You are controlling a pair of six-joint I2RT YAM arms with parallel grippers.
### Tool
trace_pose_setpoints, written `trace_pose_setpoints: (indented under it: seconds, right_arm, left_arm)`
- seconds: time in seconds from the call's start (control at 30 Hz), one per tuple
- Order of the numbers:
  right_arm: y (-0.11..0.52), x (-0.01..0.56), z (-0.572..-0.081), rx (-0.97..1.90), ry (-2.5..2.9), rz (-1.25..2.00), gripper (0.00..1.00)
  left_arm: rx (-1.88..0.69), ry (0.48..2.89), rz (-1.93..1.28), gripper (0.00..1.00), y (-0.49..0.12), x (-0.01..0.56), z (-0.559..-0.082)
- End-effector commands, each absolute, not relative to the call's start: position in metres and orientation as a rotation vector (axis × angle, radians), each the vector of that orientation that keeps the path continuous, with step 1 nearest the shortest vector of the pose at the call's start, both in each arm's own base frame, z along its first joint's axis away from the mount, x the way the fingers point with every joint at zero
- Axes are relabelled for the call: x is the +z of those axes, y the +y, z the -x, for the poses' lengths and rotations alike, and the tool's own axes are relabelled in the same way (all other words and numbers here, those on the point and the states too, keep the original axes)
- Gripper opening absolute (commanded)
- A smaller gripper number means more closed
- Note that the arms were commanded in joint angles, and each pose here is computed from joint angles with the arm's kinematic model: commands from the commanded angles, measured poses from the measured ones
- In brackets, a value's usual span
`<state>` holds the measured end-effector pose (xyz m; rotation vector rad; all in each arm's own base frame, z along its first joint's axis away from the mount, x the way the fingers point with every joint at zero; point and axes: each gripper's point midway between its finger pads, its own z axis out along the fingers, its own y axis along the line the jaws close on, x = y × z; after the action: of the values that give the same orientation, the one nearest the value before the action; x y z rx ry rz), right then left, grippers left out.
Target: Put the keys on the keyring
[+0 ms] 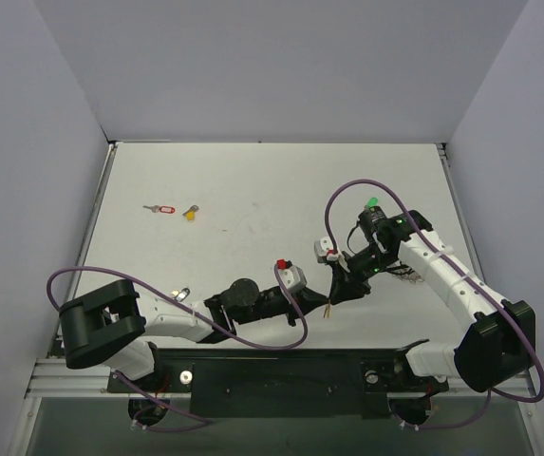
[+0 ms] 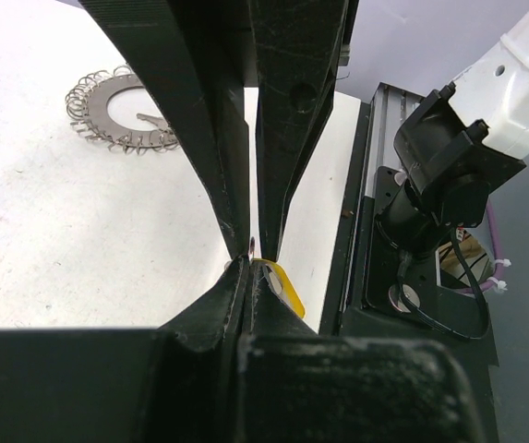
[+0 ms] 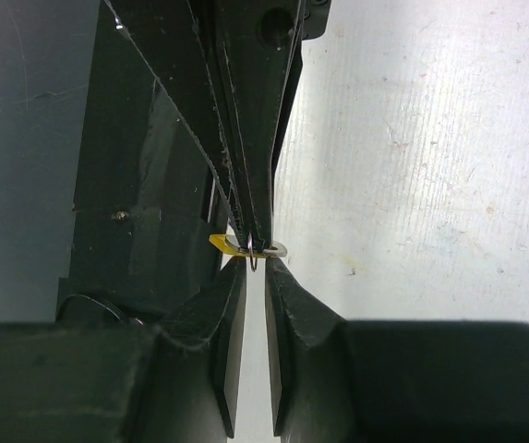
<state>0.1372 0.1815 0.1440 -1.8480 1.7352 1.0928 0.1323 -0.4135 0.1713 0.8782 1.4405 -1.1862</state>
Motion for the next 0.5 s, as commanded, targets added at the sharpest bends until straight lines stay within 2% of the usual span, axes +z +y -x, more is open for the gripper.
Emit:
trace_pose_setpoints:
  seconds: [0.0, 0.1, 0.47]
  right_arm:
    - [0.188, 0.16, -0.125, 1.177, 1.686, 1.832, 0.08]
    - [0.189, 0.161, -0.127, 1.173, 1.687, 1.831, 0.0]
    - [0.188, 0.162, -0.129, 1.168, 1.747, 1.806, 0.0]
  left_arm:
    - [-1.215, 1.368, -0.814, 0.0, -0.418, 0.197, -0.136]
    - [-1.214, 1.374, -0.816, 0.0, -0.418, 0.195, -0.136]
    - [-1.202, 1.409, -0.793, 0.0, -0.417, 0.188, -0.14]
